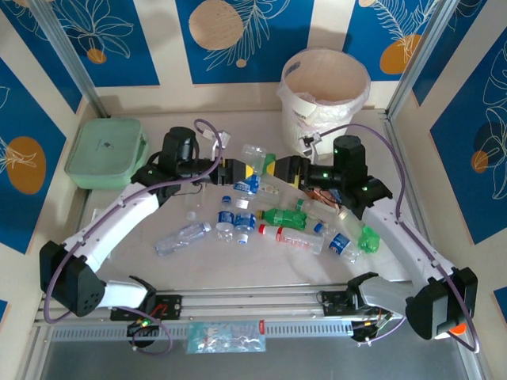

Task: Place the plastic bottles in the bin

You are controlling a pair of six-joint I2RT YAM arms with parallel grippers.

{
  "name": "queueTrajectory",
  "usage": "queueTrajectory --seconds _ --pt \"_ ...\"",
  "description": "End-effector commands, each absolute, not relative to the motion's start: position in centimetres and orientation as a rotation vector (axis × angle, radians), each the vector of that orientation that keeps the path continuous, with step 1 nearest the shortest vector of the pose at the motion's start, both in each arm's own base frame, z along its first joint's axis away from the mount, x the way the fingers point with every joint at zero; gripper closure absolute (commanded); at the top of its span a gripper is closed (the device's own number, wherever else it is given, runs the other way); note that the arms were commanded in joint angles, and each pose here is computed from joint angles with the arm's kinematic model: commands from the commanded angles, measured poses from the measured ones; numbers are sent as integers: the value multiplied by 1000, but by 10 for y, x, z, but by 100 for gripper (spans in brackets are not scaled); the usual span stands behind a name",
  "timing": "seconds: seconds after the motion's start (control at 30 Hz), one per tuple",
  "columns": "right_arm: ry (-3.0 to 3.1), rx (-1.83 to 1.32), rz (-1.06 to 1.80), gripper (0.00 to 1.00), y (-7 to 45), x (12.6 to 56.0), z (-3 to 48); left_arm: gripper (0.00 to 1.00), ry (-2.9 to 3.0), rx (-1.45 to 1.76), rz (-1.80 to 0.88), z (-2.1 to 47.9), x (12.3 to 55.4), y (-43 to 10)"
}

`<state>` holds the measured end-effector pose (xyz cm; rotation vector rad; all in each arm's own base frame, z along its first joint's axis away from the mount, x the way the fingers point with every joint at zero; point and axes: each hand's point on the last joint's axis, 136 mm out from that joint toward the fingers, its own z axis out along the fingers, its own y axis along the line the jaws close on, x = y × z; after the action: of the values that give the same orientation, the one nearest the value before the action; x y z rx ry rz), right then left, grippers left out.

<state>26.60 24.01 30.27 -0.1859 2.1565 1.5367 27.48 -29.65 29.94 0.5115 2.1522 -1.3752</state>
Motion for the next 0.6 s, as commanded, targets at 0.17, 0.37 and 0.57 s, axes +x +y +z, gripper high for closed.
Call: queueTrajectory --seconds 0.17,0.37,0.57 --pt "2022 -273 1709 4 259 273 342 44 2024 662 -1559 332 241 -318" --pt "2006 -276 1717 19 264 275 343 44 1986 659 -1608 343 239 -323" --pt "1976 -281 1706 48 262 270 343 44 1971 668 -1641 350 238 -327"
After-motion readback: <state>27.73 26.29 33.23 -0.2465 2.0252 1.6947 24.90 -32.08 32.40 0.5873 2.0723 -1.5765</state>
